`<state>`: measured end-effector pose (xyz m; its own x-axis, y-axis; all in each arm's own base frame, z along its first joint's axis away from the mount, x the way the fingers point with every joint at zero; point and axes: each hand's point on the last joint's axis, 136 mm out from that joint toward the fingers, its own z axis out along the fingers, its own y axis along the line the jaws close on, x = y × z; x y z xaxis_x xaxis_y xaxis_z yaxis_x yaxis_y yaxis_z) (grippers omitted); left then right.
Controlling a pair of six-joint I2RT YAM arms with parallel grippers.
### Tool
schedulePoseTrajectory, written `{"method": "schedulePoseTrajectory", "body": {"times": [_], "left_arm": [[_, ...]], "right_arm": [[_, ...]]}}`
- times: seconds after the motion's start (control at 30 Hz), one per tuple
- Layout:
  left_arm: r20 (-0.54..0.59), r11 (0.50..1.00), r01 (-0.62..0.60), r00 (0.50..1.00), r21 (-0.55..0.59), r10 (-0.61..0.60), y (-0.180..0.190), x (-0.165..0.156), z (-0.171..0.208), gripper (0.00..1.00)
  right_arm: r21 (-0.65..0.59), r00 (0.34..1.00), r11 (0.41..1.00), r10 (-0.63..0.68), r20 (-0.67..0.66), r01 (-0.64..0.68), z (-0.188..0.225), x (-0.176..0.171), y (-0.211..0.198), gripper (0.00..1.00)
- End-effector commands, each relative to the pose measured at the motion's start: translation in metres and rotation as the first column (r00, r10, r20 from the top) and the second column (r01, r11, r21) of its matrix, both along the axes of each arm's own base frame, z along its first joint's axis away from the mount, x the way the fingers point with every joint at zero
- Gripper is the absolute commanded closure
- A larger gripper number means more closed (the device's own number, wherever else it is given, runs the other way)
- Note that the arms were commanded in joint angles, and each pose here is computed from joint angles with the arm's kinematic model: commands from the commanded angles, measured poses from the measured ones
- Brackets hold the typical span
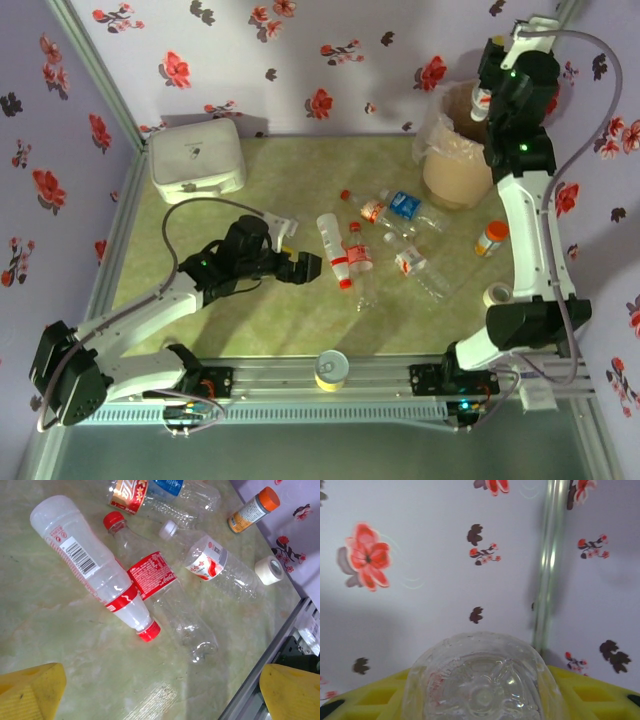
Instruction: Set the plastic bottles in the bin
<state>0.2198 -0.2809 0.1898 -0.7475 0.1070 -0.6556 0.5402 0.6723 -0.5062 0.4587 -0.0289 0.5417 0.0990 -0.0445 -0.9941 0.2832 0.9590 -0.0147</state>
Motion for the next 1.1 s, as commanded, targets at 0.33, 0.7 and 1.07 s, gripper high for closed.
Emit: {"method": "schedulePoseTrajectory", "body": {"times": [0.33, 0.7, 1.07], "left_arm": [[-0.011, 0.999, -0.045, 0.999, -0.014, 0.045, 0.009, 0.0, -0.003, 0.0], [-0.109, 0.988, -0.144, 0.983, 0.06, 0.15, 0.01, 0.014, -0.035, 0.0], [-0.132, 0.984, -0.15, 0.978, 0.099, 0.162, 0.002, 0.024, -0.043, 0.0]], "right_arm": [[-0.032, 0.996, 0.999, -0.035, -0.083, 0.032, -0.075, 0.049, -0.004, 0.76], [0.133, 0.978, 0.991, 0.023, -0.208, 0.005, -0.17, 0.067, -0.008, 0.76], [0.209, 0.948, 0.977, 0.02, -0.319, 0.05, -0.228, 0.07, -0.022, 0.53]]}}
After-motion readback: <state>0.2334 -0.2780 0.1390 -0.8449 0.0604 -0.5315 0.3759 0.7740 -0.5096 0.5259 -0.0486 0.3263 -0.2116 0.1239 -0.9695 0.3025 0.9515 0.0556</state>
